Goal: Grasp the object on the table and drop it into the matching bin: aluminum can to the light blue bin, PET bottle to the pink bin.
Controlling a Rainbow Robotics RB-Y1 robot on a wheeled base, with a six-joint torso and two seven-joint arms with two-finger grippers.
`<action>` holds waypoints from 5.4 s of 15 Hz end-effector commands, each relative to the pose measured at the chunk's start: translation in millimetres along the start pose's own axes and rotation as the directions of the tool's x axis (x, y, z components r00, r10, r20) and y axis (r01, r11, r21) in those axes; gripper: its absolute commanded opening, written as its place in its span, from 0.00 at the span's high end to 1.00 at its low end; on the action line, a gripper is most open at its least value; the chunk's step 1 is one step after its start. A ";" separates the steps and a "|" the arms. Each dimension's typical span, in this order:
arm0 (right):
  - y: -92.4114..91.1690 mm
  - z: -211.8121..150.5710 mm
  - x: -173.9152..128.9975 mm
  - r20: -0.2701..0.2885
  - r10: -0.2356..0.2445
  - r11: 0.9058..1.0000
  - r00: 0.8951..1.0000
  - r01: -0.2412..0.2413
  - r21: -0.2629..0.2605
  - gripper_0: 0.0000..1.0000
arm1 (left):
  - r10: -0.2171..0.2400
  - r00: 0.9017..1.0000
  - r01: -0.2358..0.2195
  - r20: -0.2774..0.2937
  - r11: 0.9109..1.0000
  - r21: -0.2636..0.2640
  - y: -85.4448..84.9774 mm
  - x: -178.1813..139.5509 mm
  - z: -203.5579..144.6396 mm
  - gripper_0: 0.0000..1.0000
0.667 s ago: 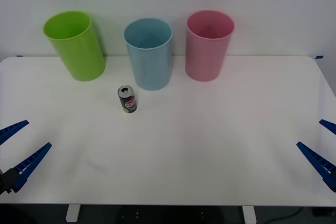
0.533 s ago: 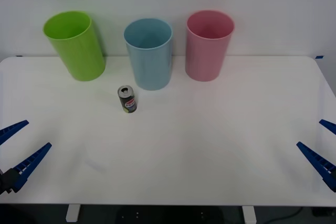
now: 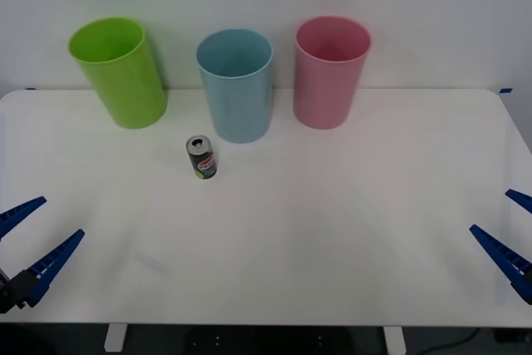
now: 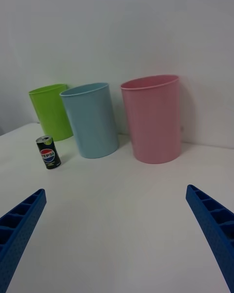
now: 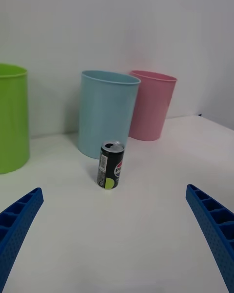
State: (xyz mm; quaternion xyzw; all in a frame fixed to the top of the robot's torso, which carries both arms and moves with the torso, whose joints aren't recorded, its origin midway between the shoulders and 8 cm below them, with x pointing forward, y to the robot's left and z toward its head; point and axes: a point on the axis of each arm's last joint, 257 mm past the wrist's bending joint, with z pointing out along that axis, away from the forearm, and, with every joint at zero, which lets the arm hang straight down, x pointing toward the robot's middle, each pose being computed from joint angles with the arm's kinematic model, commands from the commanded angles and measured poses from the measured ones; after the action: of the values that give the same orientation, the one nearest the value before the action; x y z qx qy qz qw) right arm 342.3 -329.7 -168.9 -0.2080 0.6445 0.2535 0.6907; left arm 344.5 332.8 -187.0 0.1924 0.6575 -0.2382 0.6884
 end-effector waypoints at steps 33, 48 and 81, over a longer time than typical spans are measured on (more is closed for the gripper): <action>0.0 0.0 0.0 0.000 0.000 1.000 1.000 0.000 0.000 0.00 | 0.003 0.994 -0.020 -0.108 0.986 -0.165 17.7 118.6 201.8 0.00; 0.0 0.0 0.0 0.000 0.000 1.000 1.000 0.000 0.000 0.00 | -0.025 0.989 0.003 -0.146 0.989 -0.145 15.9 126.0 287.7 0.00; 0.0 0.0 0.0 0.000 0.000 1.000 1.000 0.000 0.000 0.00 | -0.020 0.997 0.013 -0.069 0.996 -0.088 29.4 93.5 276.4 1.00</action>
State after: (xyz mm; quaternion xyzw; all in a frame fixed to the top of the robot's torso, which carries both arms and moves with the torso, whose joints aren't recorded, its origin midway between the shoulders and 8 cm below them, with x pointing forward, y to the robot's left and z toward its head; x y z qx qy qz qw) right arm 342.3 -329.7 -168.9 -0.2080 0.6445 0.2534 0.6907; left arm 589.6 185.7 -267.1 0.1645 0.6948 -0.2064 0.6690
